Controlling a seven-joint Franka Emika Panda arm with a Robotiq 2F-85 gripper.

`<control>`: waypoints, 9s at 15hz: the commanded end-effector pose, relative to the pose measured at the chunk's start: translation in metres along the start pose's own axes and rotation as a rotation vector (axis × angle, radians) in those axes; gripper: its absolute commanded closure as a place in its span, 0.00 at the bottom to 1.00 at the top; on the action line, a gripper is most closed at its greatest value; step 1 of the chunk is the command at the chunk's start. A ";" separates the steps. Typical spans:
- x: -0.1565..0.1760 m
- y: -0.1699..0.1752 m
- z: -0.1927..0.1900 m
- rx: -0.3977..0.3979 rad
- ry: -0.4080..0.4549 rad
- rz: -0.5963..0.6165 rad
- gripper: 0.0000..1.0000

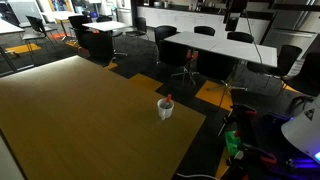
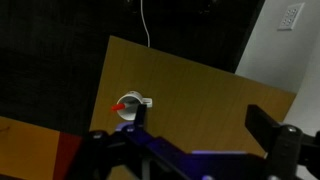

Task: Take the marker out of the white cup and place it on the table

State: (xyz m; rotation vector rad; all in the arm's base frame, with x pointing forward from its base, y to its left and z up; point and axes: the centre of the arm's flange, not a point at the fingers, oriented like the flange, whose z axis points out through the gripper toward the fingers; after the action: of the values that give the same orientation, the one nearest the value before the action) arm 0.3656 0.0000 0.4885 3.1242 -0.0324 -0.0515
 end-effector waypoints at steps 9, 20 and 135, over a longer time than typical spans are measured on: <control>0.000 0.000 0.000 0.000 0.000 0.000 0.00; 0.031 -0.003 0.026 -0.086 0.085 0.344 0.00; 0.210 0.110 0.455 -0.534 0.412 1.692 0.94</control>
State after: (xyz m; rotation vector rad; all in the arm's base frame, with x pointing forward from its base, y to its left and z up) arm 0.5596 -0.1272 0.0189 1.6314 -2.0002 0.4450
